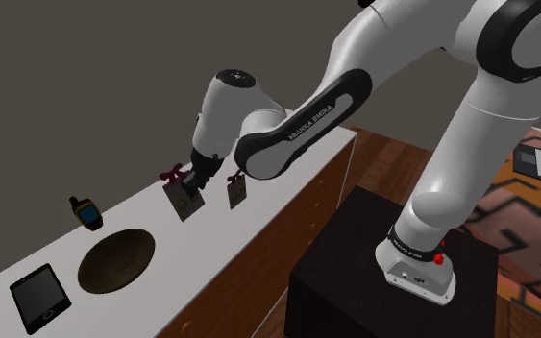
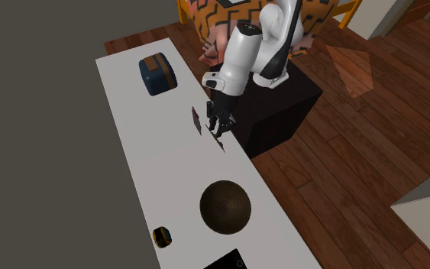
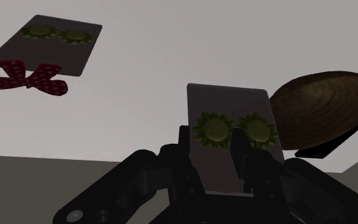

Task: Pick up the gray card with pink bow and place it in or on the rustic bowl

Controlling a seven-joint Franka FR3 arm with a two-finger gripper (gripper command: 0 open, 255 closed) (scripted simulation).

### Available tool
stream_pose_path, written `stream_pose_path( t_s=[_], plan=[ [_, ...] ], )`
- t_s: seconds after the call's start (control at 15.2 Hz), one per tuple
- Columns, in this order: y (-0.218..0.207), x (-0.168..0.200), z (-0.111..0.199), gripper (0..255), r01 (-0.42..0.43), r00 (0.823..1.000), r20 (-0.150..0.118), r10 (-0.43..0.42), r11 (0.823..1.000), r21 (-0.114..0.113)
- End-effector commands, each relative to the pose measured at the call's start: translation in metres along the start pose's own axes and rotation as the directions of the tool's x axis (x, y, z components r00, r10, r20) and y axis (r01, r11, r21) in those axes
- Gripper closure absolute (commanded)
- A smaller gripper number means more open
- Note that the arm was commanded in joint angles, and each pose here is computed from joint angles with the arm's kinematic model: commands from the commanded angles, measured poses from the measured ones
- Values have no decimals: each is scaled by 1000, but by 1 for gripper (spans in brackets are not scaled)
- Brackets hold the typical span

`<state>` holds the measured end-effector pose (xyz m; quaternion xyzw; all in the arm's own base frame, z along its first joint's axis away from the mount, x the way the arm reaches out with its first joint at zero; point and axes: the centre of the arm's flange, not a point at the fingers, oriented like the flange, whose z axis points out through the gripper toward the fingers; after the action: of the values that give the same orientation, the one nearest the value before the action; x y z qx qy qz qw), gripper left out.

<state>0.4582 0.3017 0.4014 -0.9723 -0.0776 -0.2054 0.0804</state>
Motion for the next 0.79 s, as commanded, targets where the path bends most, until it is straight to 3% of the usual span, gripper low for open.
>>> stream_pose_path(
  t_s=[0.0,0.13,0.73],
  plan=[
    [-2,5,-10,255,0,1000,1,0,1000,1],
    [-3,9,-18,255,0,1000,1,0,1000,1],
    [-105,59,17,255,0,1000,1,0,1000,1]
  ],
)
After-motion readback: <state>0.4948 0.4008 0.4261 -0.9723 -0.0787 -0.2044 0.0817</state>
